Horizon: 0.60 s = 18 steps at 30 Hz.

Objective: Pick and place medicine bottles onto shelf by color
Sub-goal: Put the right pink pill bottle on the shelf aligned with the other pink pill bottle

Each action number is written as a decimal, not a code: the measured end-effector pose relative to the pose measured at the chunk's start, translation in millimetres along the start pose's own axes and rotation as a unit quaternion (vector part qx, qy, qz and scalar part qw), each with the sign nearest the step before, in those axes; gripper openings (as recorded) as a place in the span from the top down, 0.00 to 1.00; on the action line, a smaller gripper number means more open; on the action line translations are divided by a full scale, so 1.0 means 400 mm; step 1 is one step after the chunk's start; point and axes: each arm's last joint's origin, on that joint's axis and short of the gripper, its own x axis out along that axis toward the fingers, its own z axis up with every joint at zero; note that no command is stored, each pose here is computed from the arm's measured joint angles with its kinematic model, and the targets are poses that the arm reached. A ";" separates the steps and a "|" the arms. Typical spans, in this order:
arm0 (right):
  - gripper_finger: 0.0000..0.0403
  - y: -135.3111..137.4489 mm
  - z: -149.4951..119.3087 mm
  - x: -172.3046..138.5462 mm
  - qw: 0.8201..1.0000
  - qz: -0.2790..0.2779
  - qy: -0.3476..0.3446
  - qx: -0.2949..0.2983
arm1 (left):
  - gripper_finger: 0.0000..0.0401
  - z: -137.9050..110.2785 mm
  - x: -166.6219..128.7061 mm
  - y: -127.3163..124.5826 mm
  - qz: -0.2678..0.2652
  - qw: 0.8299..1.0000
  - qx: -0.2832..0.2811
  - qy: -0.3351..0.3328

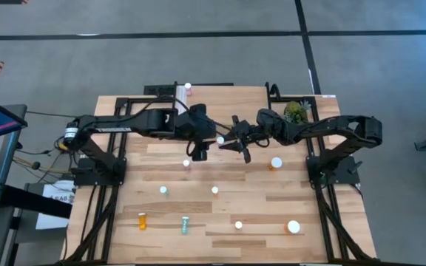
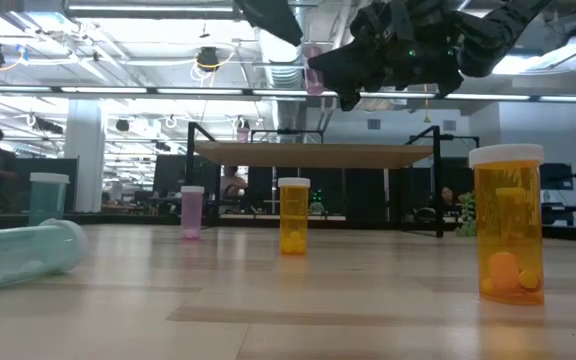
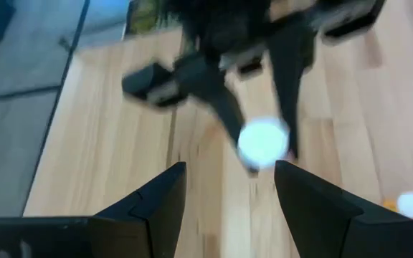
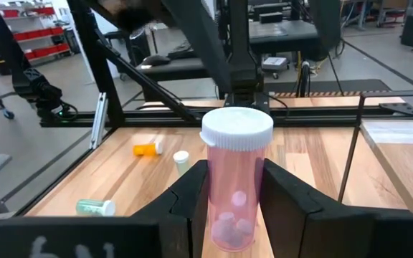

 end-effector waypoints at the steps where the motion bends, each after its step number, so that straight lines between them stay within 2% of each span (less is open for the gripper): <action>1: 0.68 0.000 0.000 0.000 1.000 0.000 0.000 0.000 | 0.50 -0.001 -0.003 0.000 -0.001 1.000 0.001 0.002; 12: 0.68 0.000 0.002 0.000 1.000 0.001 -0.003 -0.002 | 0.51 0.009 -0.007 -0.004 0.003 1.000 0.009 -0.006; 18: 0.68 0.000 0.003 0.000 1.000 0.000 -0.004 -0.002 | 0.51 0.008 -0.002 -0.004 0.003 1.000 -0.008 -0.003</action>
